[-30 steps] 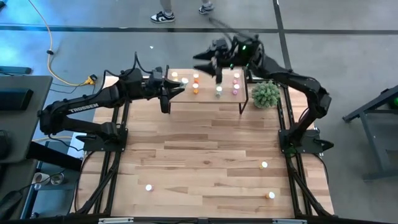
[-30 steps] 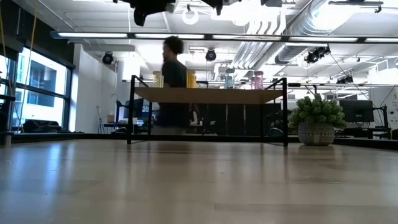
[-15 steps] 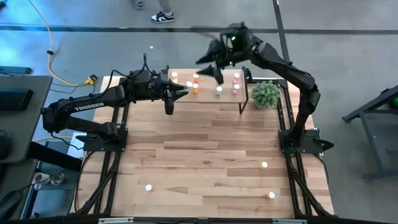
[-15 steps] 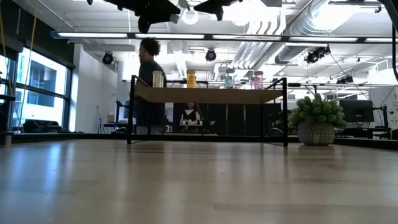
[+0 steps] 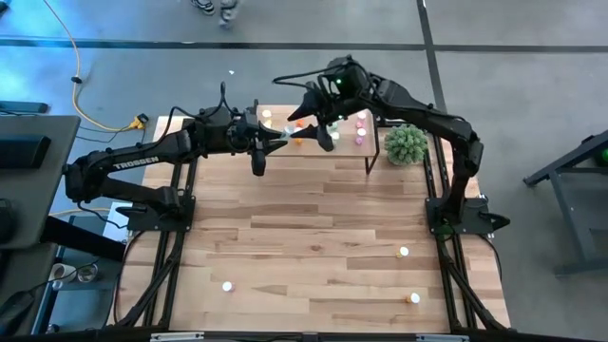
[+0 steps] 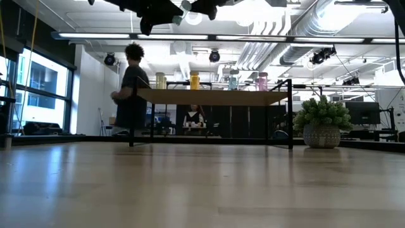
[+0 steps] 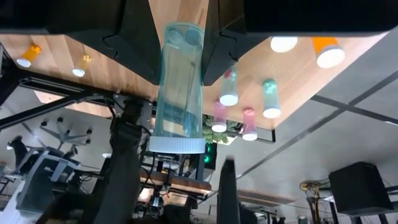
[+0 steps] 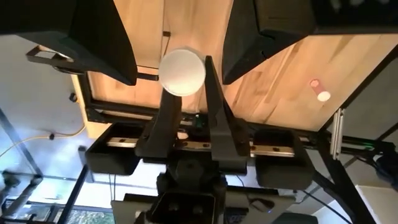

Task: Pick and place medicine bottles onto shelf by color
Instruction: Put the blue pill bottle on the shelf aligned with the other blue pill bottles

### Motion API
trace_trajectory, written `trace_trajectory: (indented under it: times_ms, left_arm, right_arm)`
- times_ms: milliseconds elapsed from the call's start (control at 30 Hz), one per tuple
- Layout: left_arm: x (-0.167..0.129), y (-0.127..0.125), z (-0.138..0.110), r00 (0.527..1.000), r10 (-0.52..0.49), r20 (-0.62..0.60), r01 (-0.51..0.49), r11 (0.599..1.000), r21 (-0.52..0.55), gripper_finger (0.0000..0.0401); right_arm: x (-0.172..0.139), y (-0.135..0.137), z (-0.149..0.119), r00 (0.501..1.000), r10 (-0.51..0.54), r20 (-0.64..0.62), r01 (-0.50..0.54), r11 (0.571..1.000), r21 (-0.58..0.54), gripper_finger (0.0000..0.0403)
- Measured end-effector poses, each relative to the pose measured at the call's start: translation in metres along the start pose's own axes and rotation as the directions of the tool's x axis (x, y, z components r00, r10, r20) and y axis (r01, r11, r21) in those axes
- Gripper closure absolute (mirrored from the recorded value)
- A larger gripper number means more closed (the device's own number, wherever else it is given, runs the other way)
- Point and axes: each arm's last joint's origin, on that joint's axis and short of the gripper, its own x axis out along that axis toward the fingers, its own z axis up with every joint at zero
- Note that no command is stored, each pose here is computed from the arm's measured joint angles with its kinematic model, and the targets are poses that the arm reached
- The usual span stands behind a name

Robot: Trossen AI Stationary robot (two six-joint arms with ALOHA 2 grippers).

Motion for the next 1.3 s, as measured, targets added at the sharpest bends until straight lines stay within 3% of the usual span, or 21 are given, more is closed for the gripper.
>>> trace_trajectory:
  times_ms: [333, 800, 1300]
  left_arm:
    - [0.000, 0.000, 0.000, 1.000, -0.003, 0.002, 0.003, 1.000, 0.000, 0.0306]
    - [0.000, 0.000, 0.000, 1.000, -0.006, 0.003, 0.006, 1.000, 0.014, 0.0306]
    - [0.000, 0.000, 0.000, 1.000, 0.005, 0.002, -0.005, 1.000, 0.019, 0.0306]
  right_arm:
    - [0.010, 0.000, -0.003, 1.000, 0.015, -0.006, -0.014, 0.999, 0.049, 0.0183]
    - [0.022, 0.000, -0.007, 0.998, 0.058, 0.000, -0.058, 0.996, 0.074, 0.0262]
    - [0.020, -0.004, -0.007, 0.998, 0.063, 0.011, -0.064, 0.991, 0.117, 0.0265]
